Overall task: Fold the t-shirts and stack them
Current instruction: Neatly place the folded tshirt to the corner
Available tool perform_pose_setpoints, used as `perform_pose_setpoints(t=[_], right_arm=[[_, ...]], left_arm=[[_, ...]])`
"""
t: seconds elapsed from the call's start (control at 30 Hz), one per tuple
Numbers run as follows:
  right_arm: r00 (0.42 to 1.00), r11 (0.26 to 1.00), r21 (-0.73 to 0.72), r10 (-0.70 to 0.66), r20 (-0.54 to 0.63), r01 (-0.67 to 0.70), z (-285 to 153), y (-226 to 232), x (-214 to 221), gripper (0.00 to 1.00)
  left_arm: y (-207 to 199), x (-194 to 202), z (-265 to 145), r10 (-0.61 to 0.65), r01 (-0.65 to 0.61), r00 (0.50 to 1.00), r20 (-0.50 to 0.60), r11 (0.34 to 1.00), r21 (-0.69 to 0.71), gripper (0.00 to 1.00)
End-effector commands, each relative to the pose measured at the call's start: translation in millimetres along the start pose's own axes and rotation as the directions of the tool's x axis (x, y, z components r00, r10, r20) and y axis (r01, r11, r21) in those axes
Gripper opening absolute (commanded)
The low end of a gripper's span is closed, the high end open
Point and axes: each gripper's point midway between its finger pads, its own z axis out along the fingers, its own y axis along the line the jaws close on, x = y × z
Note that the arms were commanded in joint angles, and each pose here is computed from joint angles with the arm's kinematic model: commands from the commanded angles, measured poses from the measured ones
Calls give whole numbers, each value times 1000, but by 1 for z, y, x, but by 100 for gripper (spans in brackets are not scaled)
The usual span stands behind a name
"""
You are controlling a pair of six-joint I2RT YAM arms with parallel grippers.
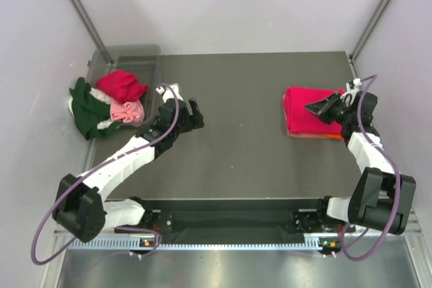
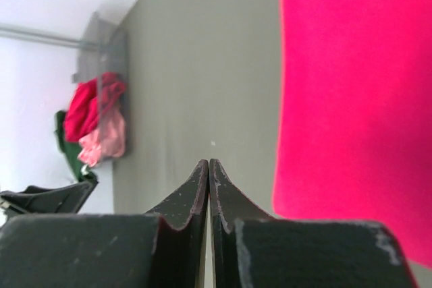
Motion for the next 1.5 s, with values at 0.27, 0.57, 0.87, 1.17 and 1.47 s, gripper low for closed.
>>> perform_pose_setpoints(t=[0.27, 0.57, 0.87, 1.17, 1.47], right_arm=[[1000, 992, -126, 11, -27, -14, 32, -22, 23, 0], [989, 984, -120, 122, -82, -131, 52, -70, 45, 0], [999, 996, -85, 1, 42, 2, 12, -28, -15, 0], [976, 985, -76, 167, 139, -158, -1, -83, -43, 0], [938, 955, -36, 295, 182, -293, 12, -140, -33, 0]], left_arm=[[25, -4, -13, 9, -8, 990, 144, 1000, -11, 84], [27, 12, -5, 28, -29, 993, 117, 1000, 9, 83], [21, 18, -4, 27, -32, 995, 101, 998, 47, 82], [21, 18, -5, 28, -34, 994, 107, 998, 52, 82], [21, 20, -3, 31, -36, 995, 100, 998, 52, 82]])
